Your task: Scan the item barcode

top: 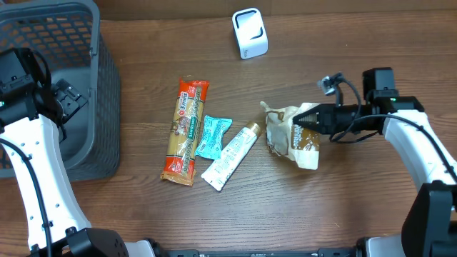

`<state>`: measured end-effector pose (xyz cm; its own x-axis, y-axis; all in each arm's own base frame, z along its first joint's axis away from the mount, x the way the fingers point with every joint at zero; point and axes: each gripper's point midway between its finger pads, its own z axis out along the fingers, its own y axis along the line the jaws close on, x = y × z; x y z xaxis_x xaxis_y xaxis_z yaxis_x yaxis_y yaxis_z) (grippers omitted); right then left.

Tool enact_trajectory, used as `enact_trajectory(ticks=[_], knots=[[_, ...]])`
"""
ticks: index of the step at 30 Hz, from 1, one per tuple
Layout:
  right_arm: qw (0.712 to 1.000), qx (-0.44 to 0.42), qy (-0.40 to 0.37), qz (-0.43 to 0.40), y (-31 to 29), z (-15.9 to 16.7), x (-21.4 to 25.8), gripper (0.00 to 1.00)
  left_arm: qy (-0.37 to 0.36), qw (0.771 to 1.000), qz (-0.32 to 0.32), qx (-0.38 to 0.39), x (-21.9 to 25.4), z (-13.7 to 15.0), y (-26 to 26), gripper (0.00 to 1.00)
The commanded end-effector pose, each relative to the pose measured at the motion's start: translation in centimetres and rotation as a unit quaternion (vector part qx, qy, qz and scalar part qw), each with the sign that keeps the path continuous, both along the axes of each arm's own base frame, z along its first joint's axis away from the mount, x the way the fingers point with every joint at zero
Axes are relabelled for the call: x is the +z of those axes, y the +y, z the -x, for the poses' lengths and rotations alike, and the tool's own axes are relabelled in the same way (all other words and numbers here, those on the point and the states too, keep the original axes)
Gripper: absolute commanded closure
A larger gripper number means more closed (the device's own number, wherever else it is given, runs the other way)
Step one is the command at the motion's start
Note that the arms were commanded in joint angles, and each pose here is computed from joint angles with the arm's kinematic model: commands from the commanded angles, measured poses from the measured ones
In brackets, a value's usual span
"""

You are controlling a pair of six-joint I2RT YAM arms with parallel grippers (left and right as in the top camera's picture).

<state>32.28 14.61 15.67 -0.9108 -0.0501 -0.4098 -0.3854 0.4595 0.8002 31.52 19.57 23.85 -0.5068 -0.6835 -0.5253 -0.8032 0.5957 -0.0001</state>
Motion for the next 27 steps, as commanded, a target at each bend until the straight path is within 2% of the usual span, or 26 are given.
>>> enact_trajectory(ticks=[1, 9, 14, 16, 17, 21, 25, 27], knots=[[0.999, -0.018, -0.012, 0.025, -2.0, -0.9, -1.5, 0.96, 0.000, 1.000, 0.008, 0.005, -0.3, 0.0, -0.2, 0.01], [0.981, -0.087, 0.025, 0.171, -6.8, -1.8, -5.6, 0.96, 0.000, 1.000, 0.008, 0.005, -0.3, 0.0, -0.2, 0.01], [0.947, -0.150, 0.082, 0.272, -10.2, -1.5, -8.1, 0.93, 0.000, 1.000, 0.008, 0.005, -0.3, 0.0, -0.2, 0.00], [0.945, -0.149, 0.089, 0.277, -10.3, -1.1, -8.2, 0.78, 0.000, 1.000, 0.008, 0.005, -0.3, 0.0, -0.2, 0.00], [0.944, -0.148, 0.093, 0.279, -10.4, -1.0, -8.3, 0.67, 0.000, 1.000, 0.008, 0.005, -0.3, 0.0, -0.2, 0.00], [0.939, -0.147, 0.107, 0.291, -10.7, -0.3, -8.6, 0.44, 0.000, 1.000, 0.008, 0.005, -0.3, 0.0, -0.2, 0.00], [0.938, -0.147, 0.108, 0.294, -10.8, -0.3, -8.6, 0.32, 0.000, 1.000, 0.008, 0.005, -0.3, 0.0, -0.2, 0.01], [0.939, -0.146, 0.099, 0.295, -10.8, -0.7, -8.2, 0.31, 0.000, 1.000, 0.008, 0.005, -0.3, 0.0, -0.2, 0.00]])
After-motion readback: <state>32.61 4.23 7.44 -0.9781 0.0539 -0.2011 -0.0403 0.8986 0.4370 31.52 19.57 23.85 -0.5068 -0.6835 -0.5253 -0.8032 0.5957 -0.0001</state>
